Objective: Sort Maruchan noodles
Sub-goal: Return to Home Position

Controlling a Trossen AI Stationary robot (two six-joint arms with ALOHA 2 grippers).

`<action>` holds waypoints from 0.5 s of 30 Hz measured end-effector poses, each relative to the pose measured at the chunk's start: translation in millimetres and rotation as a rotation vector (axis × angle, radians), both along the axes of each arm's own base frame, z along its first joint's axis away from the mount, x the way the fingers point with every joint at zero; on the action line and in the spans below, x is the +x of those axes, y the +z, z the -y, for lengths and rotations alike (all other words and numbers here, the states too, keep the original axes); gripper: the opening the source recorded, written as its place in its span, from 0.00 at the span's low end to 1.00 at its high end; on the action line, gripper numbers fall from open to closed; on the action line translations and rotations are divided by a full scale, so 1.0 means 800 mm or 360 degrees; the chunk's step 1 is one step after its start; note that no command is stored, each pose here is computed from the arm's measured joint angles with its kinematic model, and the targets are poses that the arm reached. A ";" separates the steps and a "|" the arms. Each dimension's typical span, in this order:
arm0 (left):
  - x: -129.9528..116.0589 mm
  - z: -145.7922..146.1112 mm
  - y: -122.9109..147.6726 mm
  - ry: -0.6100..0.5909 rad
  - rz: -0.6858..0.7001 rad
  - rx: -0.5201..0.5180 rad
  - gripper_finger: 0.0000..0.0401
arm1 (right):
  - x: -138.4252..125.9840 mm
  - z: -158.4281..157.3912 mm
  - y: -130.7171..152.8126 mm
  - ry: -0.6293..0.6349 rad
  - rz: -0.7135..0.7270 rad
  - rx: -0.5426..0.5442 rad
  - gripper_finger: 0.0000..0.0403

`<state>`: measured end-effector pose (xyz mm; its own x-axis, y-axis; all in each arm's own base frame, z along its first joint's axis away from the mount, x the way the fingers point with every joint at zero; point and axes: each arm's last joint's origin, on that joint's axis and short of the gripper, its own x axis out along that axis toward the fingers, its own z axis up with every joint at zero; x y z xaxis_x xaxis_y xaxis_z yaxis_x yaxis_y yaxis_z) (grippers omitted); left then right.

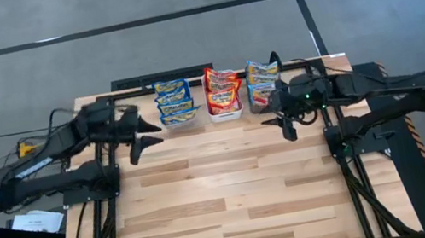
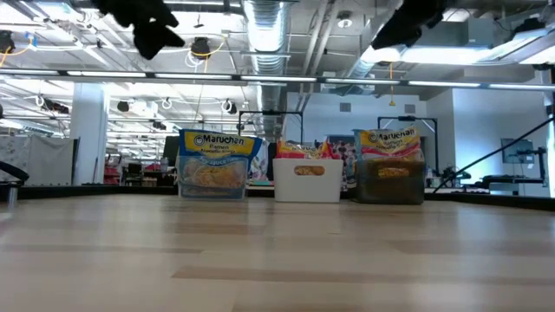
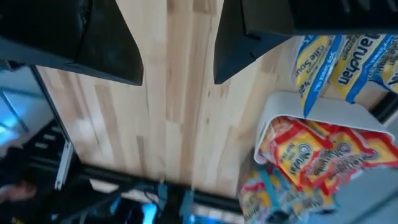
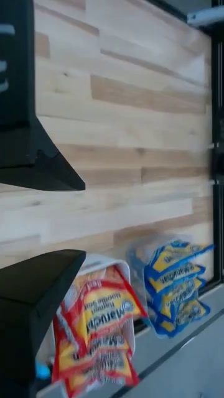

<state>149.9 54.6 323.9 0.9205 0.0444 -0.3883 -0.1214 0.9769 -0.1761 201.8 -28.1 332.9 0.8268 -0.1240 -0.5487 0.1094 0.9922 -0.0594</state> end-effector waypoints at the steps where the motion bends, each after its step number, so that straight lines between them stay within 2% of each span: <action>1: -0.007 0.003 -0.008 0.0009 0.0052 0.0007 0.46 | -0.002 -0.001 -0.007 0.0008 0.0009 0.0008 0.46; 5: -0.028 0.012 -0.043 0.0021 0.0225 0.0040 0.46 | -0.006 -0.001 -0.036 0.0001 0.0035 0.0026 0.46; 15: -0.057 0.024 -0.118 0.0058 0.0339 0.0038 0.46 | -0.004 -0.003 -0.109 0.0061 0.0126 0.0085 0.46</action>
<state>104.4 35.4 229.7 0.9792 0.0860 -0.1839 -0.1193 0.9767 -0.1785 198.2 -25.8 246.0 0.8714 -0.0634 -0.4865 0.0732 0.9973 0.0011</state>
